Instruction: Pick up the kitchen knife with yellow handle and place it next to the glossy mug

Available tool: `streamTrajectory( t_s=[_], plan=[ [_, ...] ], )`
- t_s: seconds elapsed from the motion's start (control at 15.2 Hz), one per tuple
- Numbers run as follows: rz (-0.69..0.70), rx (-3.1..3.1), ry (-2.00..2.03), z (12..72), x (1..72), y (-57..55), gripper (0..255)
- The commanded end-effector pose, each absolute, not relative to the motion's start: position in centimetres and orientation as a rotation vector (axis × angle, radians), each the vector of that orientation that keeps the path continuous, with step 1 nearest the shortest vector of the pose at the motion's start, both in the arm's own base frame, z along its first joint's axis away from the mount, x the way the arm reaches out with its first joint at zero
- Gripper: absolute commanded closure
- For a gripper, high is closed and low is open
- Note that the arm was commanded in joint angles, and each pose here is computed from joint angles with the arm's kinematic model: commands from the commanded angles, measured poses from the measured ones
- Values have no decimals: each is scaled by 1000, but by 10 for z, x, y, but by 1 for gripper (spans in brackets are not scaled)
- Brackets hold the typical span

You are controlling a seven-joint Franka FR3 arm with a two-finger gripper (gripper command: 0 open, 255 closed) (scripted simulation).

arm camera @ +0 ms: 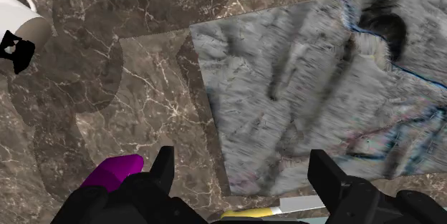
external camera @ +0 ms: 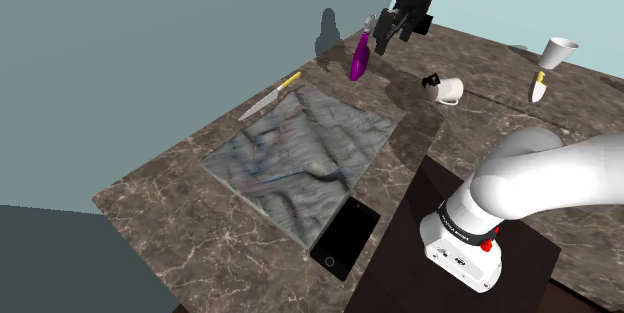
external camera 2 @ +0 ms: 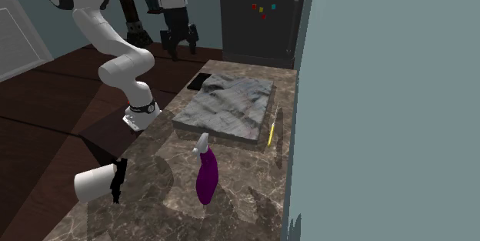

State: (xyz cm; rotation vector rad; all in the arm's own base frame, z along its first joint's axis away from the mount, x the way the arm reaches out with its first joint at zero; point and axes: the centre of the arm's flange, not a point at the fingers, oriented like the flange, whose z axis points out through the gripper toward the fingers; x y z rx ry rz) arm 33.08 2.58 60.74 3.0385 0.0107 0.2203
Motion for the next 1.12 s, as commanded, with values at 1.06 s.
streamTrajectory(
  t_s=[1.06],
  plan=[
    [162, 2854, -981, 490, 471, 150, 0]
  ],
)
